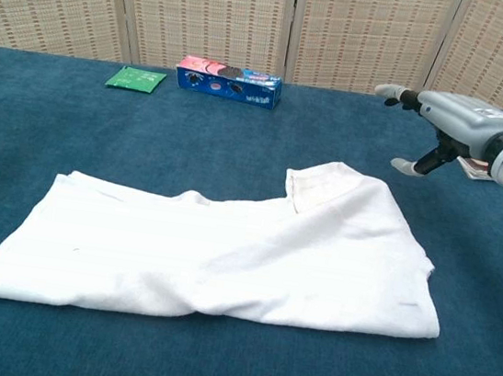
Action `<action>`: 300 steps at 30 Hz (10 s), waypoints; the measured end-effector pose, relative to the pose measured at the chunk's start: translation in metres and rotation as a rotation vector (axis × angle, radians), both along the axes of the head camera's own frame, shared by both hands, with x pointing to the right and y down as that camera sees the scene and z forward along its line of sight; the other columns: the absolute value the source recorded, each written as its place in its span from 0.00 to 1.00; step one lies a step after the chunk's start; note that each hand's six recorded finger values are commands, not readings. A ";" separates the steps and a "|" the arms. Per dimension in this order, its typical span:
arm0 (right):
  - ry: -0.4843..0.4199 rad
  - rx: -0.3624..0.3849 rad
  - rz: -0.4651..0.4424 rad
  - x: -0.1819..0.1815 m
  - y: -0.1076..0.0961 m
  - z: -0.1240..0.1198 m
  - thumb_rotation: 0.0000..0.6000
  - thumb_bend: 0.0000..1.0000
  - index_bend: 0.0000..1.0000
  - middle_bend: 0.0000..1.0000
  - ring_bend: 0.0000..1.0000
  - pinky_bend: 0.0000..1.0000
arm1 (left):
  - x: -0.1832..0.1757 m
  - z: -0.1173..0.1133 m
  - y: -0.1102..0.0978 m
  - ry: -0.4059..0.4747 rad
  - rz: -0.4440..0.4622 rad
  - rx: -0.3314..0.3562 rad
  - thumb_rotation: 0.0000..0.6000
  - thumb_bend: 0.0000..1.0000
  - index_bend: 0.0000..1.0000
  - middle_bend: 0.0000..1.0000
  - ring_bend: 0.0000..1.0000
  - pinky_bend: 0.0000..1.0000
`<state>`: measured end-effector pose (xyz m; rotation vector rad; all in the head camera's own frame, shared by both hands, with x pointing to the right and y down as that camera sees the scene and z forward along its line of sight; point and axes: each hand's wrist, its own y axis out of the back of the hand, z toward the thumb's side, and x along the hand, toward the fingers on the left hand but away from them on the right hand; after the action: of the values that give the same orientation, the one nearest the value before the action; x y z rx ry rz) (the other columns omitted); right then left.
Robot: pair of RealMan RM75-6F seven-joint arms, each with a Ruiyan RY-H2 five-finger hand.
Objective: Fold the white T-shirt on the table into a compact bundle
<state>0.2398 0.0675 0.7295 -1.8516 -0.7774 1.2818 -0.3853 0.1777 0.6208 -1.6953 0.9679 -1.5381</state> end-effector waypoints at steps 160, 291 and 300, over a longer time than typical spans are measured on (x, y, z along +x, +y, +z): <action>-0.067 0.181 0.180 0.155 0.092 -0.172 1.00 0.41 0.29 0.26 0.12 0.12 | 0.043 0.074 -0.038 -0.112 0.207 -0.086 1.00 0.33 0.28 0.14 0.11 0.00; -0.060 0.339 -0.149 0.086 0.113 -0.186 1.00 0.11 0.00 0.13 0.05 0.06 | -0.004 0.061 0.004 -0.032 0.527 0.026 1.00 0.14 0.33 0.14 0.10 0.00; -0.062 0.339 -0.118 0.092 0.115 -0.188 1.00 0.11 0.00 0.13 0.05 0.06 | 0.024 0.078 0.011 0.035 0.664 0.129 1.00 0.13 0.31 0.14 0.10 0.00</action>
<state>0.3316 0.1828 0.5413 -1.6417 -0.8473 0.9561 -0.3611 0.1884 0.6987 -1.7167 0.4303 -0.9870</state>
